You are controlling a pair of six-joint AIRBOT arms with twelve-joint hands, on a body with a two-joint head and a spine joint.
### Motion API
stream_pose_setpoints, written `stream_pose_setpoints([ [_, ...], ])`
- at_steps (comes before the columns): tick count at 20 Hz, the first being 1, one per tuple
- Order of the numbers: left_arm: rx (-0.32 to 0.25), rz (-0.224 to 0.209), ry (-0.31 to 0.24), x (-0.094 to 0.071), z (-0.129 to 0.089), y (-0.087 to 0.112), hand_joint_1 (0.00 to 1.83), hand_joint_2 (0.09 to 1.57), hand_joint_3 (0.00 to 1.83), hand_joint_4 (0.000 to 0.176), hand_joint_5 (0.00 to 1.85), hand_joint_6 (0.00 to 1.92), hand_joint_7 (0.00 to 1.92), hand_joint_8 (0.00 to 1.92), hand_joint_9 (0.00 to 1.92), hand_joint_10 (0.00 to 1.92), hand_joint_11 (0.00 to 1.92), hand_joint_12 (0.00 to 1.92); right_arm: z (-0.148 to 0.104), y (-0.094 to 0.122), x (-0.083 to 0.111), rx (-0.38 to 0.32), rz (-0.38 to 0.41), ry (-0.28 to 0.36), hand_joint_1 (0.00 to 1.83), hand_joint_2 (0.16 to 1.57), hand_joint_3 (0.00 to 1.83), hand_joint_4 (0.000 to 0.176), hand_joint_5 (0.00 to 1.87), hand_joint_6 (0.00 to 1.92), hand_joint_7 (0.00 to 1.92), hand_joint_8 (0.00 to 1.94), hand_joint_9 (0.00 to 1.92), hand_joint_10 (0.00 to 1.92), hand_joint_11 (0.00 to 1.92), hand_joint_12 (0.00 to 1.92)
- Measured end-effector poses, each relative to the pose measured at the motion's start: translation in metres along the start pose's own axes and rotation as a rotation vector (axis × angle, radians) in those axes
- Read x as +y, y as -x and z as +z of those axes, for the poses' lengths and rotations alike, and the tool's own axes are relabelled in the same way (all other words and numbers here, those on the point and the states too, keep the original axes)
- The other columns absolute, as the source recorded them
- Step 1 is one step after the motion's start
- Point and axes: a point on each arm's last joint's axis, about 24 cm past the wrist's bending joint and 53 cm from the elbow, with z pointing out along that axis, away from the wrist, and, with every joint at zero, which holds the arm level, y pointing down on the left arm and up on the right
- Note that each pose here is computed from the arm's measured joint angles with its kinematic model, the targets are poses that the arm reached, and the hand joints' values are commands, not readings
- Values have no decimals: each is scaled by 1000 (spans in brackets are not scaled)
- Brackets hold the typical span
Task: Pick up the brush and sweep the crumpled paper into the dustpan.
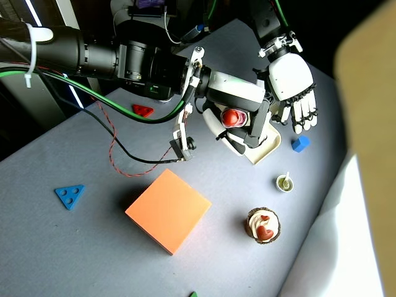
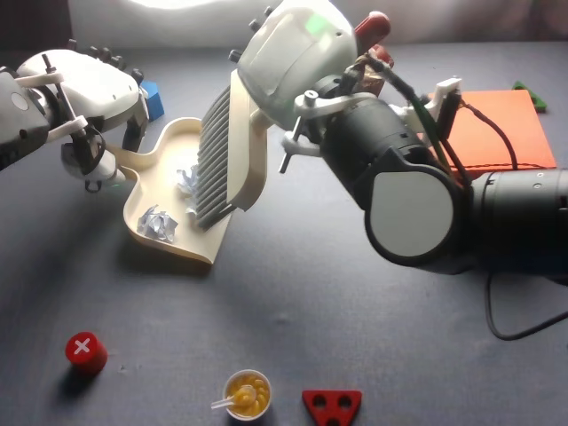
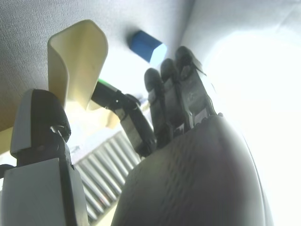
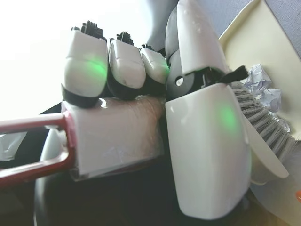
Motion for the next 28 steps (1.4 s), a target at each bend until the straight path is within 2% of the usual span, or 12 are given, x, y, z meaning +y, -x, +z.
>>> stream_pose_setpoints([
  [2,-1,0,1,0,0,0,1109,1085,0,0,1055,856,396,7,296,6,244,18,0,1,-4,-4,17,-4,1474,1169,0,0,1108,1921,1326,1941,1419,1921,1529,1921],
  [9,-3,1,2,0,0,1,1124,1088,1,0,1043,874,327,2,263,2,244,12,-5,-9,3,16,20,17,1495,1161,0,0,1126,1921,1321,1941,1422,1921,1545,1921],
  [13,-3,0,1,0,0,1,1124,1096,1,0,1026,902,336,6,266,6,243,10,-6,0,0,-4,14,17,1500,1164,1,0,1124,1921,1335,1941,1430,1921,1546,1921],
  [15,-3,-1,0,-1,0,0,1125,1091,0,0,1041,879,372,6,305,7,279,22,-10,7,-14,-15,-10,9,1502,1161,0,0,1089,1921,1313,1941,1408,1921,1533,1921],
  [17,-3,-5,0,-1,0,0,1136,1093,1,0,1033,888,329,1,274,1,240,6,-16,7,-24,-7,-73,4,1495,1164,1,0,1086,1921,1299,1941,1393,1921,1524,1921],
  [18,-3,-5,-2,-2,0,0,1136,1093,1,0,1033,888,329,1,274,1,240,6,-19,6,-29,-5,-105,-2,1495,1164,1,0,1086,1921,1299,1941,1393,1921,1524,1921],
  [20,-2,-4,-2,-2,0,0,1132,1091,0,0,1040,879,343,5,281,4,235,4,-24,-10,-32,44,-153,-10,1525,1163,0,0,1086,1921,1298,1941,1399,1921,1530,1921],
  [22,0,-6,-1,-2,-1,-2,1114,1097,1,0,1025,904,333,0,263,0,236,4,-28,-32,-27,109,-144,8,1510,1161,0,0,1114,1921,1310,1941,1414,1921,1538,1921],
  [23,0,-7,0,-2,-1,-2,1111,1101,1,0,1015,922,326,1,256,0,222,0,-29,-36,-23,120,-141,21,1510,1157,0,0,1123,1921,1301,1941,1394,1921,1523,1921],
  [28,-1,-6,3,0,-1,-2,1120,1094,0,0,1035,887,322,3,261,3,240,9,-24,-35,-14,106,-150,25,1505,1159,0,0,1135,1921,1323,1941,1415,1921,1532,1921],
])
